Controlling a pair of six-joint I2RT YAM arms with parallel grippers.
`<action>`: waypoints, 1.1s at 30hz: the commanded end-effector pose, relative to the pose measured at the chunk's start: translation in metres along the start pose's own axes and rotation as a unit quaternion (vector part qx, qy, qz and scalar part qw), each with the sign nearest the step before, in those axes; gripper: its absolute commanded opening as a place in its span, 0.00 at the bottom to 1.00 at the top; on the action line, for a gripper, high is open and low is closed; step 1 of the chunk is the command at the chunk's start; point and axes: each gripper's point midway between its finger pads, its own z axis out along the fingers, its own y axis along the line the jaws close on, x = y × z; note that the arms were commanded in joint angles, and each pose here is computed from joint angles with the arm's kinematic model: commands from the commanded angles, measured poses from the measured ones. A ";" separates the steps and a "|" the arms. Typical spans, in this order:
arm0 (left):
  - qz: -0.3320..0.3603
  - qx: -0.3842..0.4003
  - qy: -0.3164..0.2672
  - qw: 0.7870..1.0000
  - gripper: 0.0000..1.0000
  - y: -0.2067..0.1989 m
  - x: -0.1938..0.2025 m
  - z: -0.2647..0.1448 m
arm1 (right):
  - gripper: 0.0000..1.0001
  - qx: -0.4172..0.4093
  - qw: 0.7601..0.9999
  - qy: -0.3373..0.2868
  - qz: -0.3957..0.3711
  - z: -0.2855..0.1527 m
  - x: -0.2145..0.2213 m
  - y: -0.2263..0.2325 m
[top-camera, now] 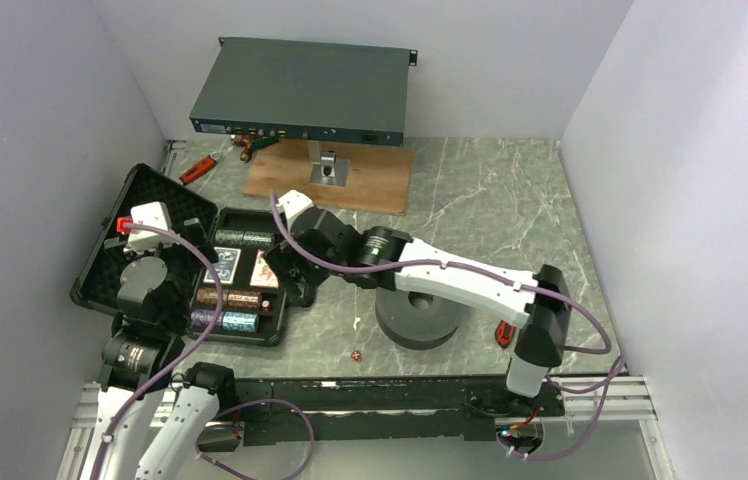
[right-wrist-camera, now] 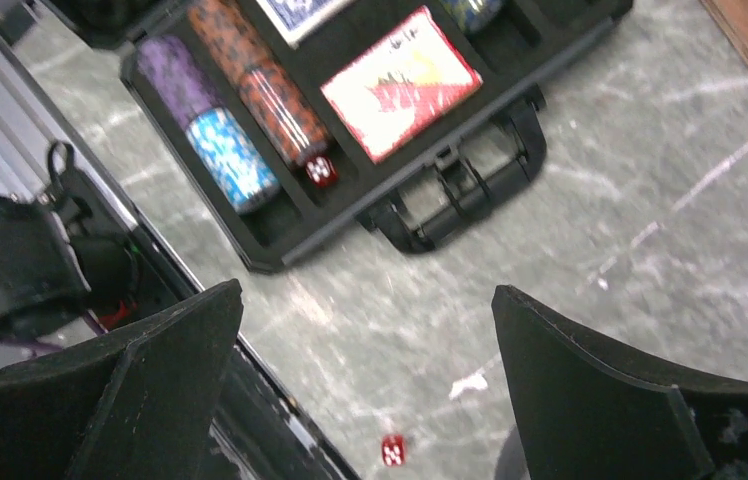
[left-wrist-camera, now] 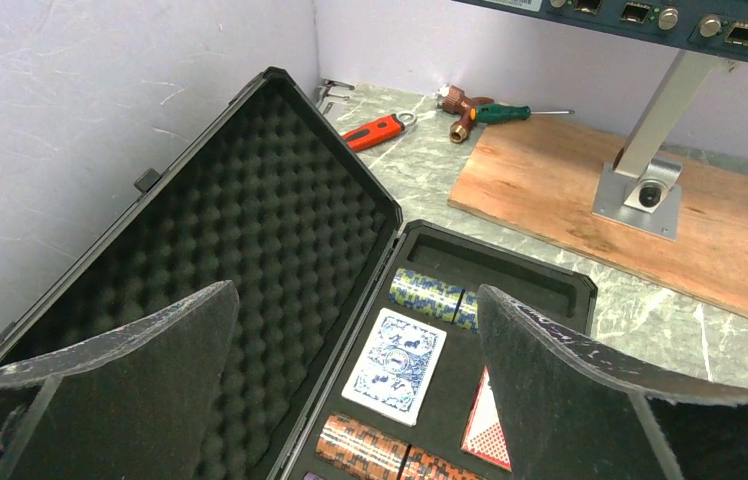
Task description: Pack up texas hold em set
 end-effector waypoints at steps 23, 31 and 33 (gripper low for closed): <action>-0.001 0.025 -0.008 1.000 0.96 -0.011 -0.006 0.005 | 1.00 0.061 0.988 0.109 0.092 -0.065 0.177 -0.049; -0.002 0.031 -0.009 0.999 0.96 -0.013 -0.006 0.004 | 1.00 0.065 0.991 0.118 0.011 -0.060 0.195 -0.056; -0.001 0.032 -0.008 0.999 0.95 -0.014 -0.006 0.004 | 1.00 0.052 0.992 0.117 -0.008 -0.057 0.195 -0.051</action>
